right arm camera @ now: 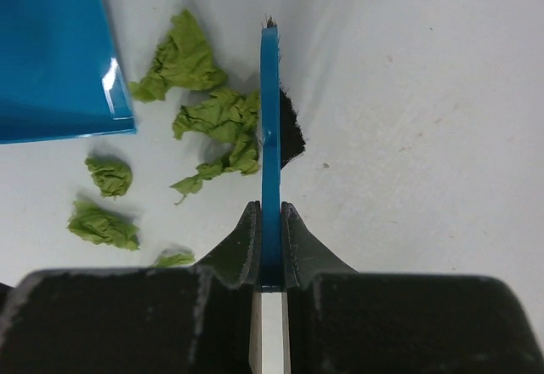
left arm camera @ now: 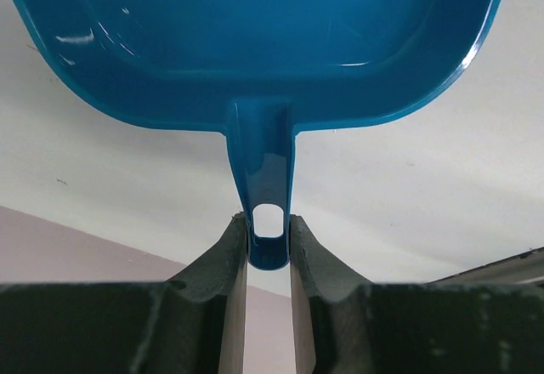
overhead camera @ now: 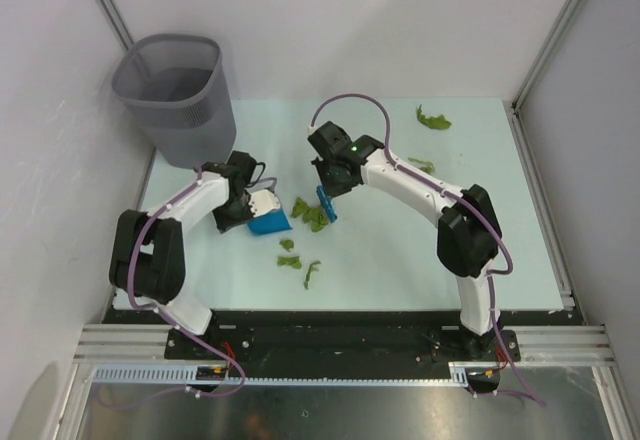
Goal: Sweep away the paper scraps from the table
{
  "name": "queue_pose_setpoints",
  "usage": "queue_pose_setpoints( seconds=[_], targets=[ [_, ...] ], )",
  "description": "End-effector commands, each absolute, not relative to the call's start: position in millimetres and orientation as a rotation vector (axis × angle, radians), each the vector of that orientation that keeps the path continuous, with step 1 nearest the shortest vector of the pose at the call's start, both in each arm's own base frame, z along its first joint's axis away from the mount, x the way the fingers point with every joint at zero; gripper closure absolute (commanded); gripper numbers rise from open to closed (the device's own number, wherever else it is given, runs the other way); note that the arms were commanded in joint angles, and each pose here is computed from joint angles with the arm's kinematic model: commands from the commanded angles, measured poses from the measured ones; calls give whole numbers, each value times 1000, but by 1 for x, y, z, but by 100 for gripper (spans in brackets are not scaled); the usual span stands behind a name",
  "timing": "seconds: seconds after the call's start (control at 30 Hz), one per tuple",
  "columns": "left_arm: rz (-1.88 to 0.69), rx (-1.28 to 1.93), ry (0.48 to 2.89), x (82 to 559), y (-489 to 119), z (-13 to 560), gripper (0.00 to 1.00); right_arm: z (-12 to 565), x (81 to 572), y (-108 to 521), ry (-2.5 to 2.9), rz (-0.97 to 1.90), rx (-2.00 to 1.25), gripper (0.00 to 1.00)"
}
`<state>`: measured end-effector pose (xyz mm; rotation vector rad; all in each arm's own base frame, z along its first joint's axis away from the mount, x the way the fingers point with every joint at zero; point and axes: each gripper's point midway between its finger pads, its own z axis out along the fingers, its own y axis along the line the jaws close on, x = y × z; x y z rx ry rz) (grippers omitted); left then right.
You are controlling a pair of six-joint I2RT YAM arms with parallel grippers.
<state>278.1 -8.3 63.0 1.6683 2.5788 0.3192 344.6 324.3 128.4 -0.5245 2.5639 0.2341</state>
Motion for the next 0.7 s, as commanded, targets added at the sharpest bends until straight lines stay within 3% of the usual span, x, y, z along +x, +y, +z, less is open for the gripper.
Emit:
queue_pose_setpoints(
  seconds=[0.0,0.23,0.4,0.67],
  targets=[
    [318,1710,2553,290,-15,65,100,131,342,351,2580,397,-536,100],
    [257,1759,2588,289,-21,52,100,137,335,418,2533,808,-513,100],
    [167,1713,2594,297,-34,50,100,172,324,462,2416,1068,-515,100],
    [-116,1538,2534,301,-71,66,100,196,339,428,2360,831,-482,100]
  ],
)
